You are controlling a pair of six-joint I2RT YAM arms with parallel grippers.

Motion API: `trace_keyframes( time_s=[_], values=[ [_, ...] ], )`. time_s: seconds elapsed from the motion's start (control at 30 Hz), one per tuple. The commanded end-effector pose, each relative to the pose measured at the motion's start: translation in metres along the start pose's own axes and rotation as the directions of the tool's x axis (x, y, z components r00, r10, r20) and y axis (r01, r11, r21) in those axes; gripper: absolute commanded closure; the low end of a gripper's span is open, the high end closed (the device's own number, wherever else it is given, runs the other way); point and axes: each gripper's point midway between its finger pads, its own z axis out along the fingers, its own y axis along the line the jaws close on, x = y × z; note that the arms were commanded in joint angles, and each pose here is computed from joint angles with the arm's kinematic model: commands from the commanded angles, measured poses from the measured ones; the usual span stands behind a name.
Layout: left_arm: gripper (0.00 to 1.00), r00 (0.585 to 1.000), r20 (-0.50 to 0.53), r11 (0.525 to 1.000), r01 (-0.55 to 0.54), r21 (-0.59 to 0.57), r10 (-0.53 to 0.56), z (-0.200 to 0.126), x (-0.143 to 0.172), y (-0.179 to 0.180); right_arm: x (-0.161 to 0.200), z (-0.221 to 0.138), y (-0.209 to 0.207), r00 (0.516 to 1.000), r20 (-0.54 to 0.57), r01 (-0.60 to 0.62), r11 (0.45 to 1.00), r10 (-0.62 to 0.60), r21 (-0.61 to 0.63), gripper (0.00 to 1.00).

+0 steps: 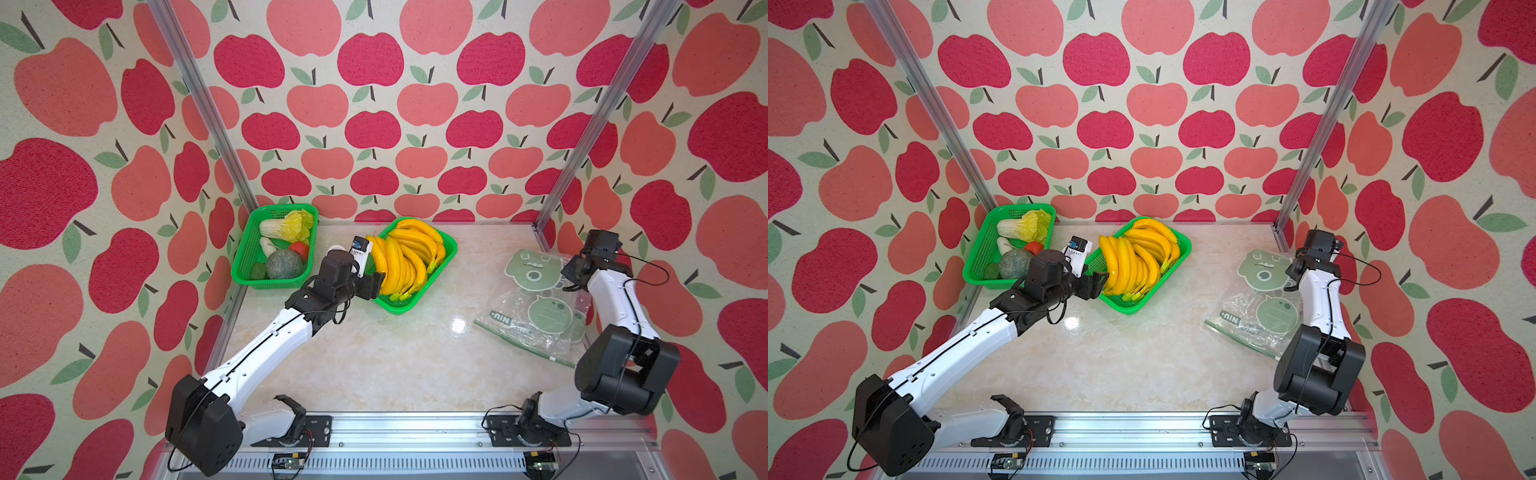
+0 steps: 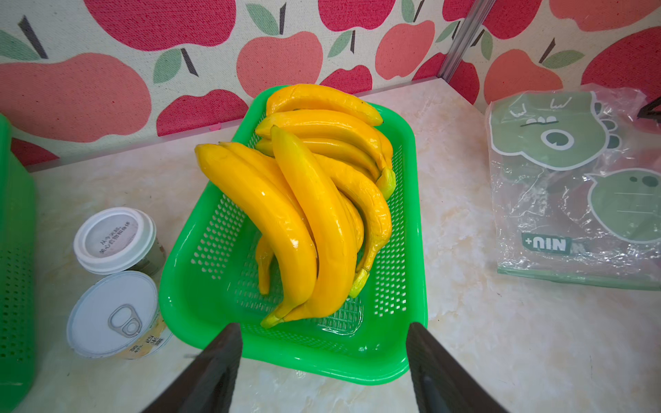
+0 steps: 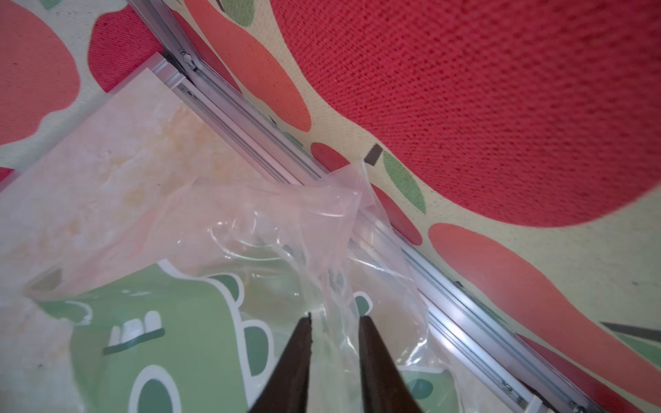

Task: Open the zip-top bag and take out the banana
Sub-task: Place the zipper food storage bag in the zipper food storage bag.

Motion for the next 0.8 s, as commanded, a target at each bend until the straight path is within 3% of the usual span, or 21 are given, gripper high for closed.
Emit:
trace_keyframes(
  time_s=[0.0, 0.2, 0.33, 0.5, 0.63, 0.7, 0.77],
  values=[
    [0.24, 1.000, 0.015, 0.999, 0.003, -0.046, -0.003, -0.005, 0.003, 0.012, -0.001, 0.004, -0.021, 1.000, -0.007, 0.005, 0.991, -0.005, 0.136, 0.59],
    [0.24, 1.000, 0.005, 0.996, 0.020, -0.089, -0.020, -0.019, 0.010, 0.020, -0.012, -0.038, -0.008, 0.997, 0.076, -0.014, 0.999, 0.010, 0.048, 0.39],
    [0.22, 0.999, 0.021, 0.991, 0.044, -0.127, -0.042, -0.036, 0.014, 0.028, -0.007, -0.077, 0.018, 0.992, 0.124, 0.026, 0.997, -0.018, -0.066, 0.33],
    [0.21, 0.997, -0.023, 0.973, 0.071, -0.219, -0.078, -0.051, 0.036, 0.052, 0.026, -0.110, 0.061, 0.994, 0.101, 0.063, 0.961, -0.037, -0.271, 0.28],
    [0.17, 0.985, -0.033, 0.937, 0.150, -0.316, -0.168, -0.065, 0.056, 0.086, 0.068, -0.132, 0.125, 0.991, 0.077, 0.135, 0.816, -0.111, -0.562, 0.26],
    [0.15, 0.978, -0.018, 0.920, 0.190, -0.342, -0.209, -0.069, 0.063, 0.098, 0.089, -0.130, 0.151, 0.984, 0.063, 0.166, 0.745, -0.166, -0.646, 0.24],
    [0.02, 0.968, -0.004, 0.899, 0.230, -0.373, -0.250, -0.072, 0.071, 0.110, 0.106, -0.108, 0.161, 0.983, -0.024, 0.121, 0.747, -0.181, -0.654, 0.23]
  ],
)
